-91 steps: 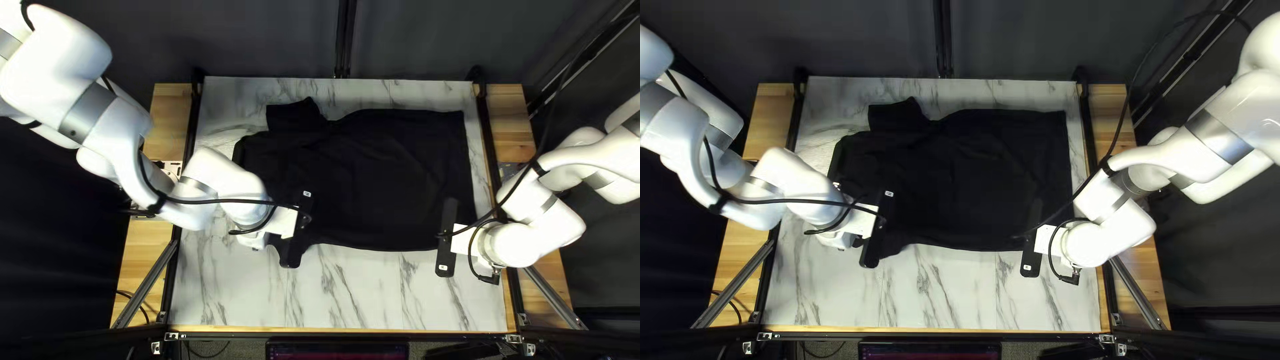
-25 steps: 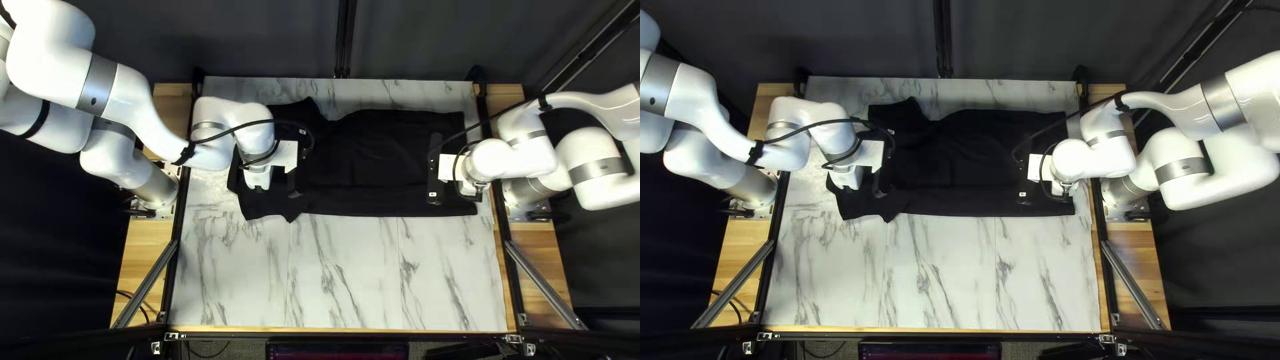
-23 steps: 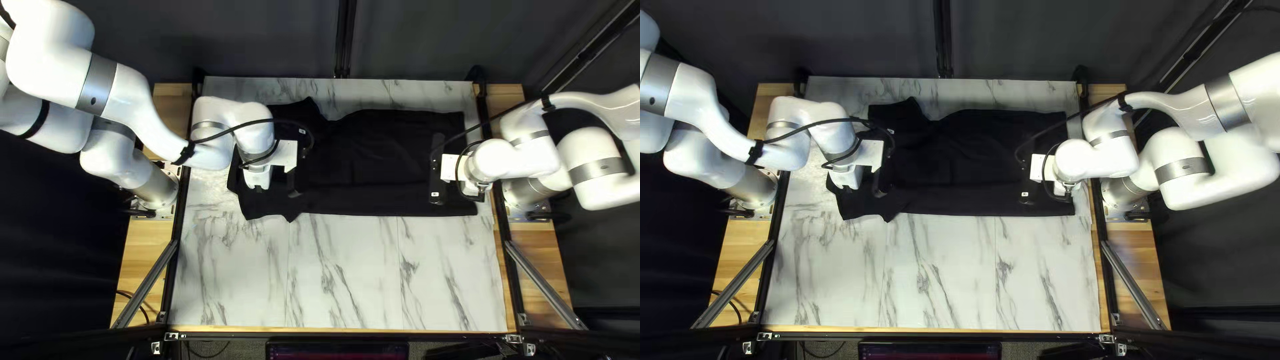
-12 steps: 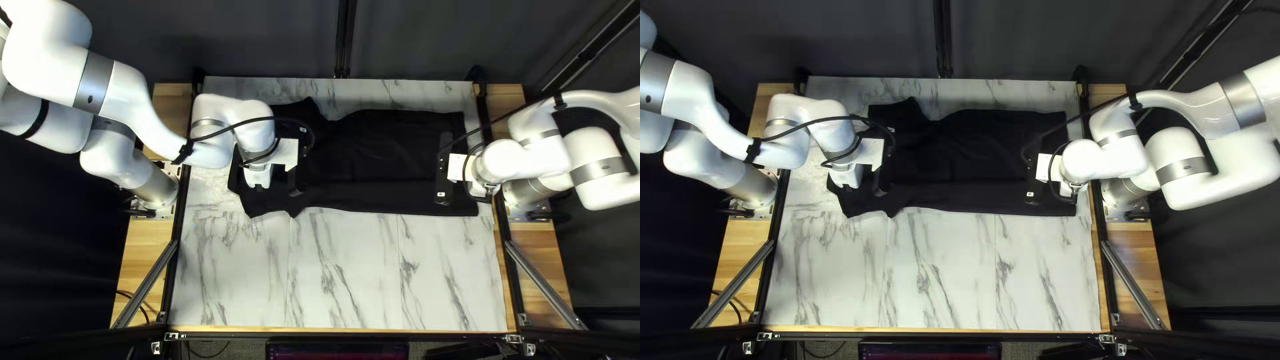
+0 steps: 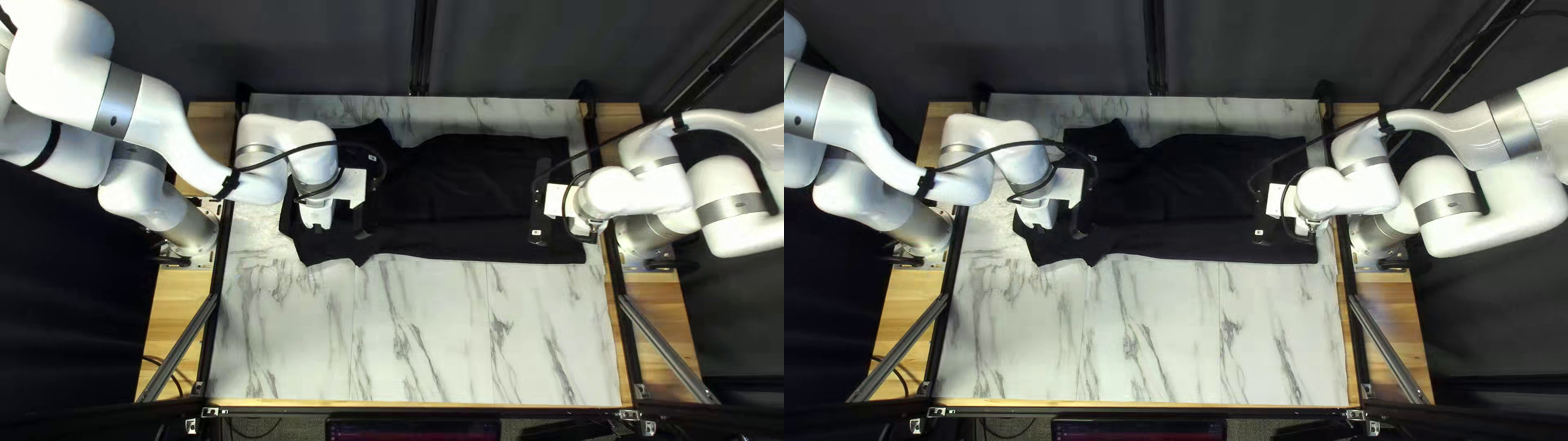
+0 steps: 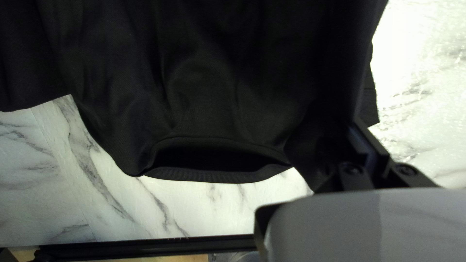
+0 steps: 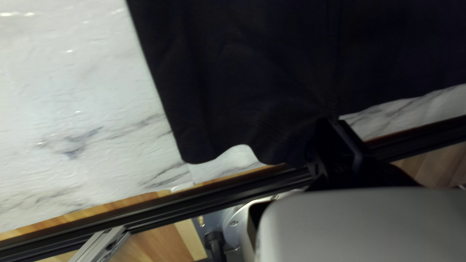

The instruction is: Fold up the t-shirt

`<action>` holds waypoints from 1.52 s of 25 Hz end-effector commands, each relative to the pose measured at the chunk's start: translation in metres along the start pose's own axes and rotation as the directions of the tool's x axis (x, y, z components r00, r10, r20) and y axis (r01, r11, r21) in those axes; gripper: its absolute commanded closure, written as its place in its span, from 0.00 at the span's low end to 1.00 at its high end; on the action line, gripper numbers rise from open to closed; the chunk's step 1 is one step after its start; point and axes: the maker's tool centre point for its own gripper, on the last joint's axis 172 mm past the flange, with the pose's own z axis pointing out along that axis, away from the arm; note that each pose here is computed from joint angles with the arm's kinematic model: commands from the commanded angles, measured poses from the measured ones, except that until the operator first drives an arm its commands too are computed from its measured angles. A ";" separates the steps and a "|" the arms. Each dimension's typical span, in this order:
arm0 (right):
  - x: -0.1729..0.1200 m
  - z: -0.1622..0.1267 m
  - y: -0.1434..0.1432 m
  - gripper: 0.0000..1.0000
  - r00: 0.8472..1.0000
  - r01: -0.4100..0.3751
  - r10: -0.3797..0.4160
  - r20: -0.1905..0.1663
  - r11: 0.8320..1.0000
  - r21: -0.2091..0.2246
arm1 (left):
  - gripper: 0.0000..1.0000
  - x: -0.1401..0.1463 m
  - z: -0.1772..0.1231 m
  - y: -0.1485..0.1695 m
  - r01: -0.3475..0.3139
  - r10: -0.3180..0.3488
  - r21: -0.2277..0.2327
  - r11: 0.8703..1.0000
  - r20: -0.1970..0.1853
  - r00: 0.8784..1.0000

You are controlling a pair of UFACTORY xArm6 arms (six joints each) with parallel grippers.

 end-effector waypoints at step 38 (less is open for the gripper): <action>-0.015 -0.070 -0.014 0.00 0.992 0.068 -0.068 -0.106 0.998 -0.002 | 0.00 0.010 -0.004 -0.007 0.002 -0.003 -0.014 1.000 -0.025 1.000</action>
